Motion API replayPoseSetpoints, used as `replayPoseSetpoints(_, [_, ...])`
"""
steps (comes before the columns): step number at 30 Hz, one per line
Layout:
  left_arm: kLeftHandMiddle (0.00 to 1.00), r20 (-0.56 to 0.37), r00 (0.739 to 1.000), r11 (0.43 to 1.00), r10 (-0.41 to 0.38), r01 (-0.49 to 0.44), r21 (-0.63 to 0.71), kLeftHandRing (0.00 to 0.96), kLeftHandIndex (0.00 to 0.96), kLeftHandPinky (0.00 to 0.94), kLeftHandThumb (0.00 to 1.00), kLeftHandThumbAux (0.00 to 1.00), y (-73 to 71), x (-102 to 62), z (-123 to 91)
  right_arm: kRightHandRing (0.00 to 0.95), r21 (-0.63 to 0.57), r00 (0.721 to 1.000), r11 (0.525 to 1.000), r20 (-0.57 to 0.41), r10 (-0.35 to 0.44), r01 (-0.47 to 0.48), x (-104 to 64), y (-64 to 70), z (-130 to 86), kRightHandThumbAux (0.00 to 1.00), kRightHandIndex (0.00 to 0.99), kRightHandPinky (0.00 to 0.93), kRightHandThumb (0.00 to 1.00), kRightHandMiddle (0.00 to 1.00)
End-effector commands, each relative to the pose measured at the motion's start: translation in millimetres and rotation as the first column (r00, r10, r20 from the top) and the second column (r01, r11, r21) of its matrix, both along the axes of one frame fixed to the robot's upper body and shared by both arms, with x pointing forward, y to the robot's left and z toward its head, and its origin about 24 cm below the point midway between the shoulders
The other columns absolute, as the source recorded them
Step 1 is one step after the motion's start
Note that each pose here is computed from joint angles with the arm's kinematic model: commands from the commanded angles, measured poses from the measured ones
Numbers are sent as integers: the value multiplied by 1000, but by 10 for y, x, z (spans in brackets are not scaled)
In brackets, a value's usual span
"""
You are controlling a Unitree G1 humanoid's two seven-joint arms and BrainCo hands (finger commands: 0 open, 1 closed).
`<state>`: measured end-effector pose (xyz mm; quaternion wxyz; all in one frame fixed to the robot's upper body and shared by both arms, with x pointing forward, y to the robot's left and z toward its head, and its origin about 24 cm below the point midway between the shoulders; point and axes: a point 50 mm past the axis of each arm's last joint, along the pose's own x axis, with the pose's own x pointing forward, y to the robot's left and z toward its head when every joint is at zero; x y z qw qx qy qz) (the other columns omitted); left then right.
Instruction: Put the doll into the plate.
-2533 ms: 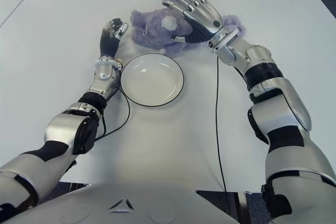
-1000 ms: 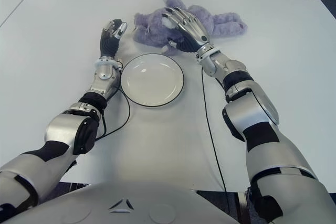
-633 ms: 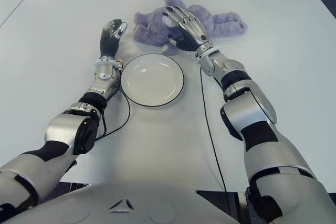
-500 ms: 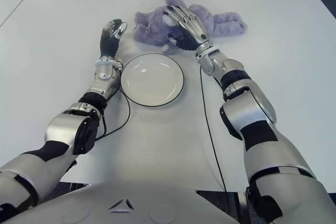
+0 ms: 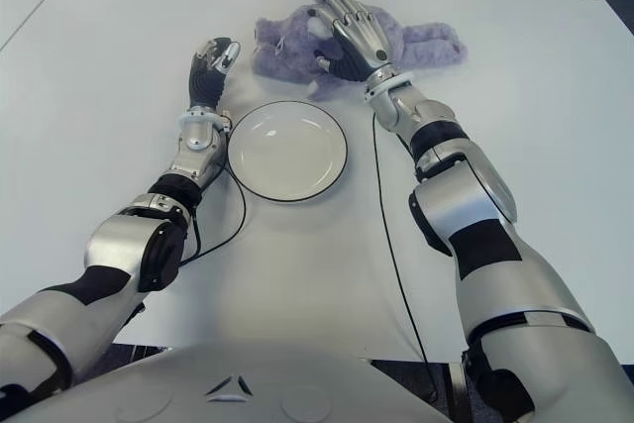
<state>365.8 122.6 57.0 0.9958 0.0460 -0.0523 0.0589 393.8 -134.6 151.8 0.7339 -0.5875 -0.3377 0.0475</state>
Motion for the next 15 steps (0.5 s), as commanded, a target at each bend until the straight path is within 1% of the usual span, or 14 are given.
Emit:
replayPoseSetpoints(1, [222, -483, 875, 1000, 24, -27, 2, 120, 271, 0, 0, 424, -102, -860, -1232, 72, -3, 1000, 1000, 8, -15, 15, 24, 70, 18, 660, 167, 83, 516, 4])
replayPoseSetpoints(4, [222, -484, 875, 1000, 29, -31, 3, 121, 267, 0, 0, 422, -85, -861, -1235, 86, 0, 1000, 1000, 4, -15, 15, 27, 85, 20, 663, 174, 105, 521, 14])
replayPoseSetpoints(6, [222, -486, 873, 999, 30, -33, 3, 122, 261, 0, 0, 423, -78, -860, -1237, 109, 0, 1000, 1000, 2, -13, 13, 29, 96, 22, 668, 189, 163, 521, 39])
replayPoseSetpoints(9, [222, -489, 872, 999, 31, -35, 2, 123, 255, 0, 0, 423, -70, -861, -1240, 188, 2, 1000, 1000, -4, -9, 9, 32, 112, 28, 673, 224, 269, 523, 119])
replayPoseSetpoints(10, [223, -489, 872, 999, 32, -35, 3, 124, 254, 0, 0, 423, -69, -861, -1240, 239, 3, 1000, 1000, -7, -8, 8, 34, 115, 32, 682, 262, 318, 558, 170])
replayPoseSetpoints(11, [224, -489, 871, 999, 32, -35, 3, 126, 252, 0, 0, 423, -67, -861, -1241, 314, 6, 1000, 1000, -13, -7, 7, 38, 118, 40, 694, 318, 391, 608, 246])
replayPoseSetpoints(12, [226, -490, 871, 999, 33, -36, 4, 129, 250, 0, 0, 424, -63, -862, -1242, 417, 8, 1000, 1000, -16, -6, 6, 40, 123, 44, 701, 357, 485, 642, 364])
replayPoseSetpoints(13, [227, -489, 872, 999, 34, -36, 6, 130, 250, 0, 0, 424, -61, -863, -1241, 454, 8, 1000, 1000, -17, -6, 6, 45, 127, 59, 704, 372, 519, 654, 406])
replayPoseSetpoints(15, [228, -486, 873, 999, 38, -37, 11, 133, 248, 0, 0, 422, -55, -864, -1241, 614, 11, 1000, 1000, -22, -9, 10, 60, 133, 96, 707, 407, 677, 685, 579])
